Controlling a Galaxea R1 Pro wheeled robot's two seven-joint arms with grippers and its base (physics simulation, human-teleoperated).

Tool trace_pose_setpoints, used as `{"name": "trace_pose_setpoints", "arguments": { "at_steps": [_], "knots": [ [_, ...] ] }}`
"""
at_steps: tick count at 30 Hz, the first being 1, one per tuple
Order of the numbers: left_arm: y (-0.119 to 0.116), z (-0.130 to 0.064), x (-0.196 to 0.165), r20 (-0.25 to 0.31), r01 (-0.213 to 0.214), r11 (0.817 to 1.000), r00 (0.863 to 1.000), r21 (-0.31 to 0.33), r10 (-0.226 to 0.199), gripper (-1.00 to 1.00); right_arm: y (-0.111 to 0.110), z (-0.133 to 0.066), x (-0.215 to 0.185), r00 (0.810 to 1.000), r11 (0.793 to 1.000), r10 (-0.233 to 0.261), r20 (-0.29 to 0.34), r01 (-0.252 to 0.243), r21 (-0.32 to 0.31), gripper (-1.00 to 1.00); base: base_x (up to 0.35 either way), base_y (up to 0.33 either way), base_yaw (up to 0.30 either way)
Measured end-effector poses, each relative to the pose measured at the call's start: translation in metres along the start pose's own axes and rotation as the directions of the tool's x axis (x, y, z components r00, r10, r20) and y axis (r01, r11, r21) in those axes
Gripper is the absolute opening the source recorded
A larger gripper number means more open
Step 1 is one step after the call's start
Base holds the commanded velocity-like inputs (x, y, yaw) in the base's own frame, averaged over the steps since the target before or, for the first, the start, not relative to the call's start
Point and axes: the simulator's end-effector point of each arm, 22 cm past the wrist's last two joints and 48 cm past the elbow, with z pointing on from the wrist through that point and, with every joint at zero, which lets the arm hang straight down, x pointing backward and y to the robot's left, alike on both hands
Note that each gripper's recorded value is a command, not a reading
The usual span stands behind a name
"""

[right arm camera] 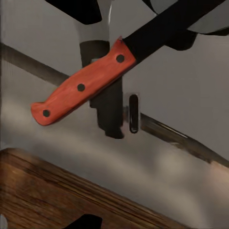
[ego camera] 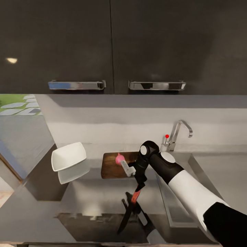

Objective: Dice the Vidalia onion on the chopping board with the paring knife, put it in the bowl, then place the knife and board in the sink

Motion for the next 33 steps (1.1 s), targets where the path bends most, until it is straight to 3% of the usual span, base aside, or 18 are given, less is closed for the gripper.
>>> {"name": "trace_pose_setpoints", "arguments": {
  "at_steps": [13,33],
  "knots": [
    [-0.001,0.0,-0.001,0.001,0.0,1.0,1.0,0.001,0.0,1.0,0.033,0.035,0.025,0.999,0.99,0.008,-0.04,-0.013,-0.14,1.0,0.012,0.0,0.0],
    [-0.002,0.0,0.0,0.0,0.0,1.0,1.0,0.003,0.0,1.0,0.05,0.052,0.04,0.998,0.979,0.041,-0.045,-0.049,-0.198,1.0,0.0,0.0,0.0]
  ]
}}
